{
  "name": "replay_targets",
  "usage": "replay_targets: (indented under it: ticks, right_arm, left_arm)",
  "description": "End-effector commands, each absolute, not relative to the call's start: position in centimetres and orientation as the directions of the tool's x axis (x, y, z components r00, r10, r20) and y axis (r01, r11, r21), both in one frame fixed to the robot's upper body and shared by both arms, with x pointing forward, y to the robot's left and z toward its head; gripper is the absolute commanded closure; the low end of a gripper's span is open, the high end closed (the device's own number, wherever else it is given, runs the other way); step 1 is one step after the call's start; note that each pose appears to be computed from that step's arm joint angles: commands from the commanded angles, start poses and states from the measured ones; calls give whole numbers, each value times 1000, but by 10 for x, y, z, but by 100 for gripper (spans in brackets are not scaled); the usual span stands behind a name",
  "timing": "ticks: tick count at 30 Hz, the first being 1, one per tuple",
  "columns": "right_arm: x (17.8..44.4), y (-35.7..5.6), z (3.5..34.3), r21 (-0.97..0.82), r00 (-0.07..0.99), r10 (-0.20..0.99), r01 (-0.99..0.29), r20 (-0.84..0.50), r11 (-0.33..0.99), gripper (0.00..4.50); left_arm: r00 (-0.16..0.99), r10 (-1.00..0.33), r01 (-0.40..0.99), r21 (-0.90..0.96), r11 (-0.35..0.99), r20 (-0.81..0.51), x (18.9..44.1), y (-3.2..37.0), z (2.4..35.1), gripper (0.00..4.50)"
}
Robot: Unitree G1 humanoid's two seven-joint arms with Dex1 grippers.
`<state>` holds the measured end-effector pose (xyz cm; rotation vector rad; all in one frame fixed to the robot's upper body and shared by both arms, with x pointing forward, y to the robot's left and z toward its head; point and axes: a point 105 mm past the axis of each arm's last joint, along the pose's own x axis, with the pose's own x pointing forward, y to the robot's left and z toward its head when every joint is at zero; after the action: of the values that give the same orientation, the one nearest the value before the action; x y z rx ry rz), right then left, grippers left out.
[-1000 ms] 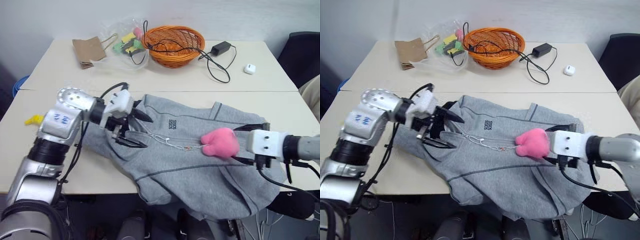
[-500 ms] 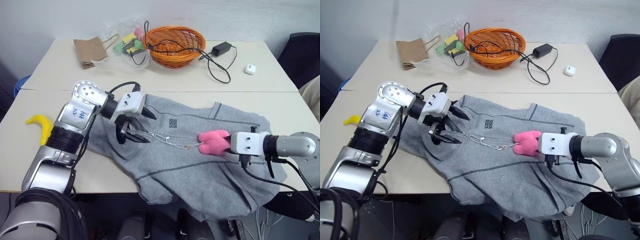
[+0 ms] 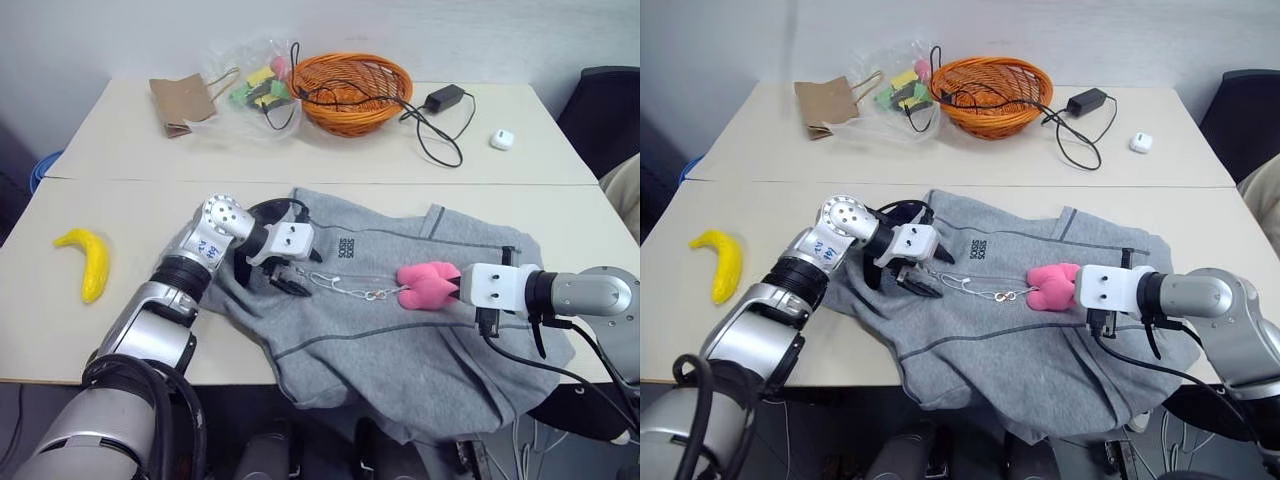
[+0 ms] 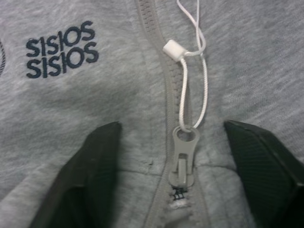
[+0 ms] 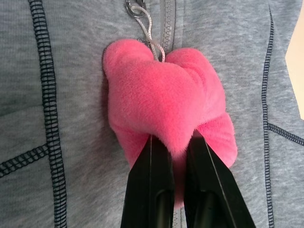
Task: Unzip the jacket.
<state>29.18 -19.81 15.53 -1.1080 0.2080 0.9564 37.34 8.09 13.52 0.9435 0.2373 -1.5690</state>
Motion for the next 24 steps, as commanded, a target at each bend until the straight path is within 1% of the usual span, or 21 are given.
replay_targets:
  ticks: [1,5,10,12,15,20,23,24]
  right_arm:
    - [287,-198,169,-700,631,557,-704,-540,118,450]
    - [284,-206,173,-708,657,535,-691,-532,146,450]
    - [287,-254,198,-760,783,397,-597,-480,258,450]
    - [284,-287,210,-780,835,302,-543,-461,312,450]
    - [276,-324,219,-803,872,184,-489,-453,342,450]
    - [248,-405,233,-829,898,-67,-369,-434,420,450]
    - [223,-461,248,-839,894,-244,-217,-376,499,450]
    - [216,-473,253,-841,890,-284,-174,-357,512,450]
  left_arm:
    - [66,-680,924,302,-235,-730,375,94,115,207]
    - [93,-647,935,290,-204,-756,378,100,103,325]
    - [81,-631,938,273,-214,-772,374,109,97,325]
    - [68,-624,944,253,-212,-778,372,114,93,325]
    - [65,-617,948,241,-207,-784,370,120,91,325]
    - [70,-613,951,238,-197,-787,368,126,87,325]
    - [78,-618,952,242,-186,-782,368,127,87,325]
    - [80,-619,953,243,-184,-781,368,128,86,325]
